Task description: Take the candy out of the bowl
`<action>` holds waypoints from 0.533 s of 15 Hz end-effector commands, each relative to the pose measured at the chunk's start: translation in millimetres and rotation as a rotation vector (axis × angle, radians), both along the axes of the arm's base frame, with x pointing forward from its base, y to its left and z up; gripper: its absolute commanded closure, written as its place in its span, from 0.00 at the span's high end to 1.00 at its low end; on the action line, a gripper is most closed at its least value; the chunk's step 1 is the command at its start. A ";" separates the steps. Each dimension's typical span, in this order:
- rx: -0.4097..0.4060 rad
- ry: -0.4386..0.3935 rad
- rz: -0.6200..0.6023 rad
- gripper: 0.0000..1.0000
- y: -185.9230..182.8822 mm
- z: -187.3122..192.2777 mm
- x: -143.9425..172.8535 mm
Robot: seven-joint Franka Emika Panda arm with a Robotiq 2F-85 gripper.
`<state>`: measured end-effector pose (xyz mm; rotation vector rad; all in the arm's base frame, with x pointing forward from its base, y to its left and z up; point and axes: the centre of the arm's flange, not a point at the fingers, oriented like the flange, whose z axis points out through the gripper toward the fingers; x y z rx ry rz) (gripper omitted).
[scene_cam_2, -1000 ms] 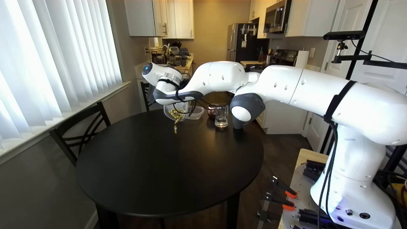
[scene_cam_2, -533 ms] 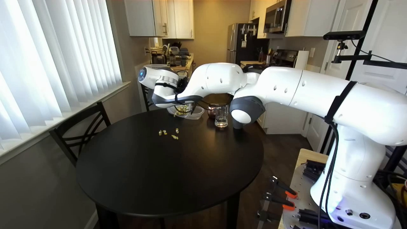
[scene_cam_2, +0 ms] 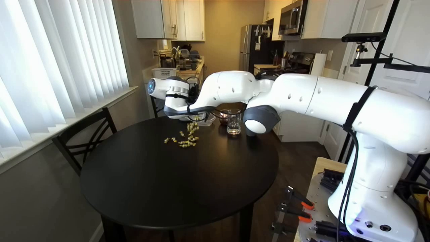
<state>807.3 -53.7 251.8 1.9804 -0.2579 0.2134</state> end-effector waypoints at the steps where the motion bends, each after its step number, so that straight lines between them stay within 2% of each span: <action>1: -0.044 -0.019 -0.033 0.02 2.0 -0.6 14.4; 8: -0.139 -0.019 -0.074 0.02 -2.5 3.8 8.8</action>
